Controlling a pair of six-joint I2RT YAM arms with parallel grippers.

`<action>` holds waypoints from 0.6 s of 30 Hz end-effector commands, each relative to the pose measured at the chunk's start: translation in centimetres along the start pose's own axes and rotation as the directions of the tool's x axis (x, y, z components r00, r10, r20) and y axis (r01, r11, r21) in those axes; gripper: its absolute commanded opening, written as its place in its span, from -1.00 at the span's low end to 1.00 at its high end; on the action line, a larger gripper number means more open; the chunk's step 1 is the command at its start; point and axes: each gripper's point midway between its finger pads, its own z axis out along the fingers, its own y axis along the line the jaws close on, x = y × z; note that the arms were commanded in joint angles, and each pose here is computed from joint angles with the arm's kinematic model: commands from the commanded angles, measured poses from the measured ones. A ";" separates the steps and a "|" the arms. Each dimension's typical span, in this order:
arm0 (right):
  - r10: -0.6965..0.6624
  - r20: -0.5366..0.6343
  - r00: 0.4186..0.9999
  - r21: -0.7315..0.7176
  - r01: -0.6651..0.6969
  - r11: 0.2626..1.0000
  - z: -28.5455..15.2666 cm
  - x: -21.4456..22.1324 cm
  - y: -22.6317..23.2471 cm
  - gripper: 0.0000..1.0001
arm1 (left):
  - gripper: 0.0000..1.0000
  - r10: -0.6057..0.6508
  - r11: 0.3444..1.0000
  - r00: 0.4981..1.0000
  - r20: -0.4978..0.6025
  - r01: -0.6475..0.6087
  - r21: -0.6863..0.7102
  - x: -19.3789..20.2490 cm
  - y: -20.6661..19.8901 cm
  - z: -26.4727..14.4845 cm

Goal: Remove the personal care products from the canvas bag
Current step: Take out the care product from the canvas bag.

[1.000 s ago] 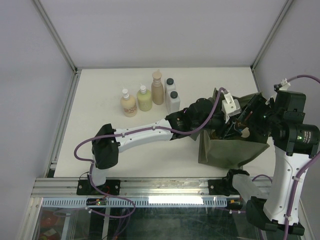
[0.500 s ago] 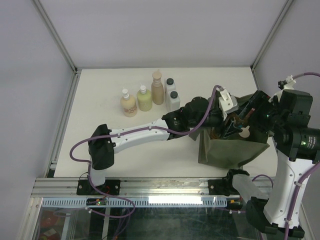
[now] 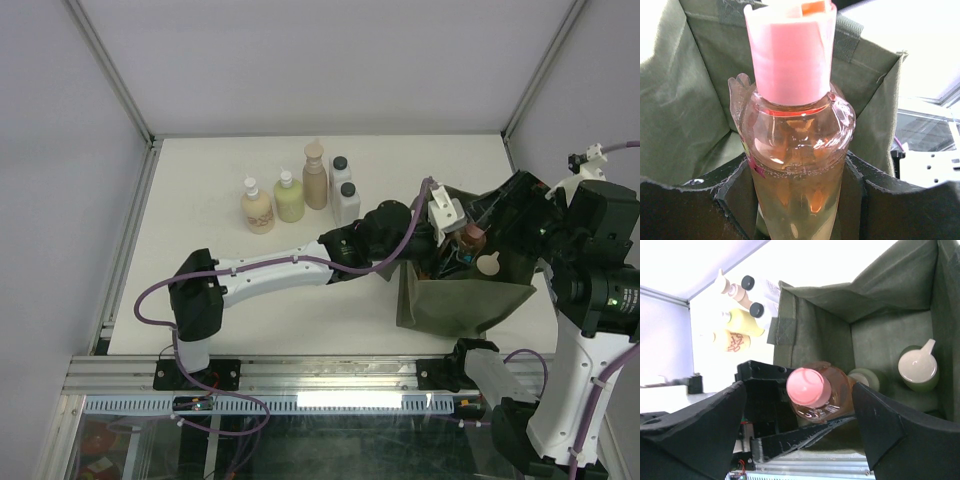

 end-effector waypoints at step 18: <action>-0.020 0.214 0.977 -0.032 0.027 0.999 -1.5 -5.6 2.0 0.87 | -0.95 0.135 0.986 0.838 0.528 -0.059 -0.157 -23.7 -2.2 -10.8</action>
